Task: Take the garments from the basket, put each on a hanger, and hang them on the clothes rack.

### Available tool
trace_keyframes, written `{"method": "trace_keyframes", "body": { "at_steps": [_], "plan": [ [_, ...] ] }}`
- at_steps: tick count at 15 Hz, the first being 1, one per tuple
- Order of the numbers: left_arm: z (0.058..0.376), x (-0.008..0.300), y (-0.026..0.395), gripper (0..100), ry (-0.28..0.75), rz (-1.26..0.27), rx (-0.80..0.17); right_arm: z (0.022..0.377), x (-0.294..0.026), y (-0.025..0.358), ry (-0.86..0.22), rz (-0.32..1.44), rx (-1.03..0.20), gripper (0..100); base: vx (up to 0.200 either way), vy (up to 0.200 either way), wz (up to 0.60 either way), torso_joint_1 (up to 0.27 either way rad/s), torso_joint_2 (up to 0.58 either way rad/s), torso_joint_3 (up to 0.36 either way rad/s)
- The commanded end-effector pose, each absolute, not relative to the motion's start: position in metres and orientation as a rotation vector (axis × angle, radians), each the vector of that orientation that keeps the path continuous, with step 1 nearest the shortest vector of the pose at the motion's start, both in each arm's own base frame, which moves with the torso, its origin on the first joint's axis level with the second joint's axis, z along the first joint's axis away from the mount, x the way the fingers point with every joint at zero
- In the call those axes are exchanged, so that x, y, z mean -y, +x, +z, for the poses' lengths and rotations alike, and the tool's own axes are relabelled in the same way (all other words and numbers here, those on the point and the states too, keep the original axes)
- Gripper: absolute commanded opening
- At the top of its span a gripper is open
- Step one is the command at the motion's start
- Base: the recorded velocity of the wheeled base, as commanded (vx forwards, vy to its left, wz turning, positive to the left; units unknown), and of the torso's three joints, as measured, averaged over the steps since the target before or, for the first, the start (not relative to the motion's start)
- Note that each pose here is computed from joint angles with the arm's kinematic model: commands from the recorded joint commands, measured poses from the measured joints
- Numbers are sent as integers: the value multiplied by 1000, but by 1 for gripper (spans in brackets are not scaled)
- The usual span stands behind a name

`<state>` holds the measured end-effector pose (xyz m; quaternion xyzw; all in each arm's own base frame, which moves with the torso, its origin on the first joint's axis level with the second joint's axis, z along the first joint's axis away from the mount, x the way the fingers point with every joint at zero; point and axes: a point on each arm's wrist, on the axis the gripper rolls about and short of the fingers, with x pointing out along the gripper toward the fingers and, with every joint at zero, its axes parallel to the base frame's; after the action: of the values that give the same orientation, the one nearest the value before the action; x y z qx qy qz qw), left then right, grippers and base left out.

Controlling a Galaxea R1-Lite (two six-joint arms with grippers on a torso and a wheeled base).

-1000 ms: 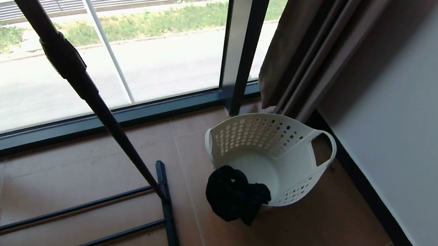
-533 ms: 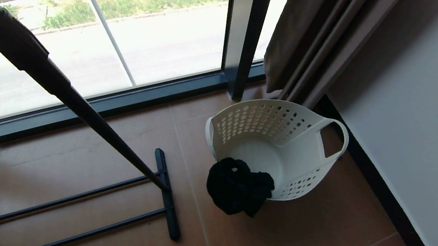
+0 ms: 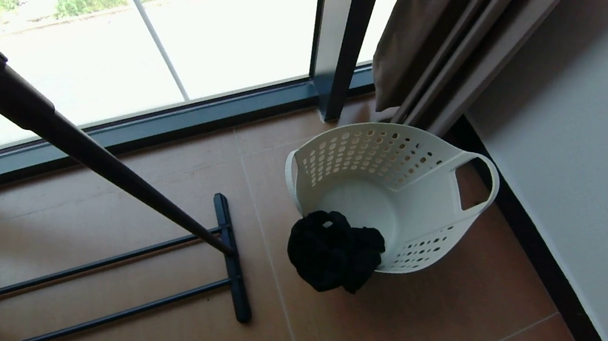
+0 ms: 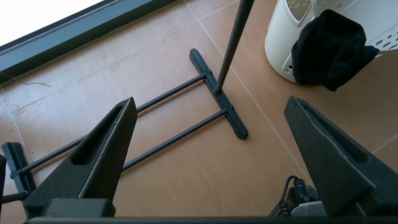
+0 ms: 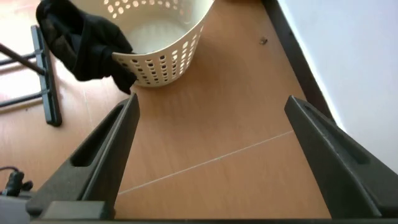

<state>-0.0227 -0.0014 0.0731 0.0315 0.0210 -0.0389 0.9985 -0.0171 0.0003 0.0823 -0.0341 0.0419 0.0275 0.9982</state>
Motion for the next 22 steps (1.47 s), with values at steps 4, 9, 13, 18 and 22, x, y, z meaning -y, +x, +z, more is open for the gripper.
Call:
{"method": "trace_keyframes", "body": {
  "at_steps": [4,9,13,18,22],
  "plan": [
    [73,1,-23,100,63,-78,-42,150,-9,52,-113,236,-374,100,0,0,0,0,0,0],
    [73,1,-23,100,63,-78,-42,201,-70,158,-195,465,-453,100,0,0,0,0,0,0],
    [73,1,-23,100,64,-80,-43,198,-136,224,-278,533,-514,100,0,0,0,0,0,0],
    [73,1,-23,100,65,-80,-42,161,-187,289,-462,555,-566,100,0,0,0,0,0,0],
    [73,1,-23,100,66,-81,-42,133,-205,311,-540,547,-606,100,0,0,0,0,0,0]
  ]
}}
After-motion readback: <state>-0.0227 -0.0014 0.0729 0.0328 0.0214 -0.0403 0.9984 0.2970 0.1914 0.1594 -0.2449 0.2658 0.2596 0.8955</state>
